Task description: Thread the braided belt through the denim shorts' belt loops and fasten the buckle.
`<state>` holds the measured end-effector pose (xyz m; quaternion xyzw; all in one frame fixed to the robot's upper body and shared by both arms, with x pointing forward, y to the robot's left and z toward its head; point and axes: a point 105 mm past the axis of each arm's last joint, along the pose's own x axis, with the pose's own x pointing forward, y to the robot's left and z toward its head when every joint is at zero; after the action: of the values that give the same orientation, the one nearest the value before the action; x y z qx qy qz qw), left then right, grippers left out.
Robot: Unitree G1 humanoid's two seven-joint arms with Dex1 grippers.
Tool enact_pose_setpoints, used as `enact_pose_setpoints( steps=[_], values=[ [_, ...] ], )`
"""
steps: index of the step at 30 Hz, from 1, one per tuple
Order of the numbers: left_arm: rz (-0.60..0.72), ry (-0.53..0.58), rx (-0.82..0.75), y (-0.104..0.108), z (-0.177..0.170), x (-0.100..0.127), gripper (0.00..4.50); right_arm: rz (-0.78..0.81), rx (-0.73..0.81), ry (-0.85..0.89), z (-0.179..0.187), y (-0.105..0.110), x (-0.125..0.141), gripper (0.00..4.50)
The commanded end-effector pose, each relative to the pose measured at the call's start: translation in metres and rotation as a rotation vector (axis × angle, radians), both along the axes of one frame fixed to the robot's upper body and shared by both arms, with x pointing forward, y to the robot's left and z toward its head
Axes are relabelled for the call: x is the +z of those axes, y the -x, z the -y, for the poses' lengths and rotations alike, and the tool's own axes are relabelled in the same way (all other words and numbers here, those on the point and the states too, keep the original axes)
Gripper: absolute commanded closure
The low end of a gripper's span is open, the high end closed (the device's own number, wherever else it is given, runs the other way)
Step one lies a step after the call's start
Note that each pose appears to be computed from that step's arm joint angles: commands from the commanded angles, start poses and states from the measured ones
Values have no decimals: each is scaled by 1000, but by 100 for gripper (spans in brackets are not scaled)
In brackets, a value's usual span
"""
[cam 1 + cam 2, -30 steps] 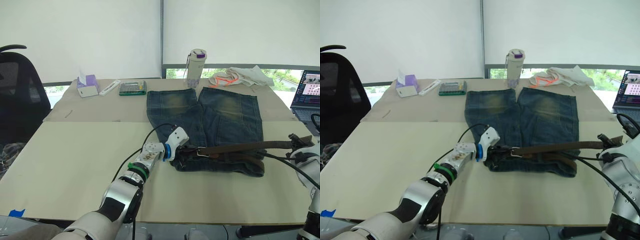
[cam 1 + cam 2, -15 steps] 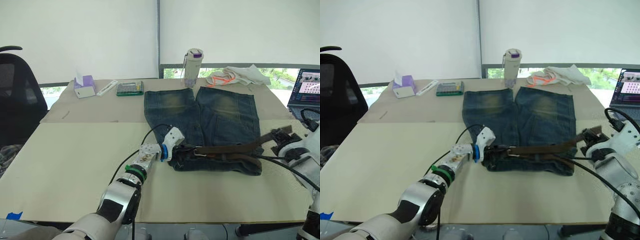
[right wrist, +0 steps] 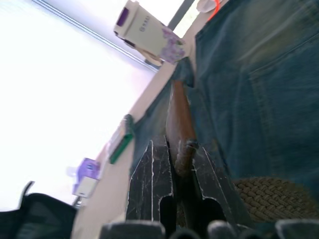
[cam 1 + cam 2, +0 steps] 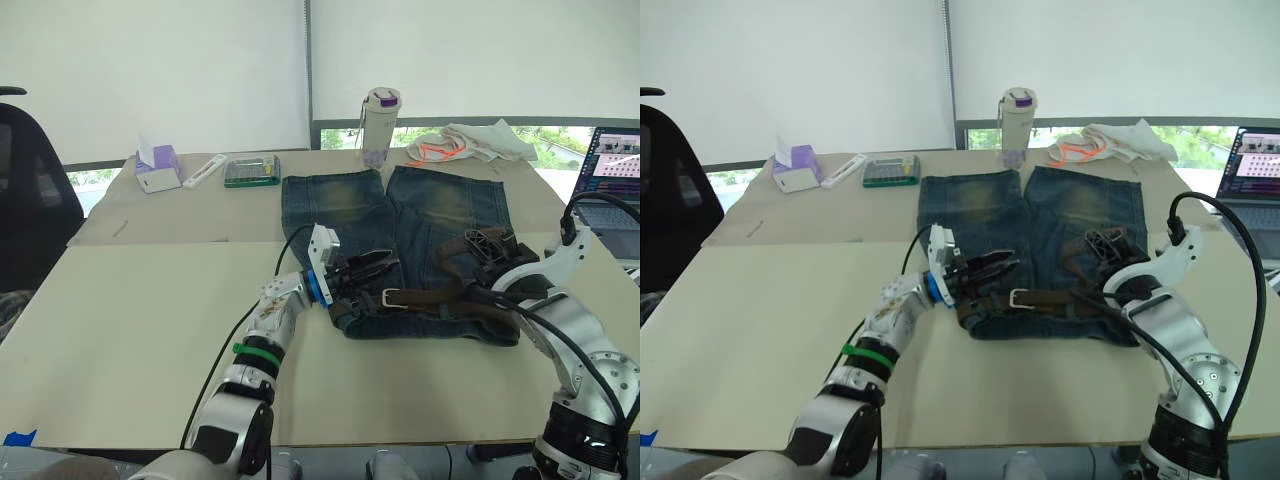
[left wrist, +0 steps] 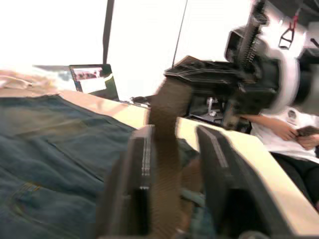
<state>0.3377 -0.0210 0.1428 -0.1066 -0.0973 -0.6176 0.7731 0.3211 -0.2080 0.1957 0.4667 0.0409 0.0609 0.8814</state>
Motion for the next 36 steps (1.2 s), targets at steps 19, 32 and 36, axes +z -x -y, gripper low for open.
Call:
enact_pose_setpoints(
  steps=[19,32,36],
  values=[
    [724,-214,403,-5,26,33,3,33,110,-229,-56,-3,23,450],
    [717,-217,483,-21,27,38,426,31,111,-182,-58,0,17,450],
    [726,-227,491,-22,22,34,446,33,97,-179,-53,0,17,450]
  ],
)
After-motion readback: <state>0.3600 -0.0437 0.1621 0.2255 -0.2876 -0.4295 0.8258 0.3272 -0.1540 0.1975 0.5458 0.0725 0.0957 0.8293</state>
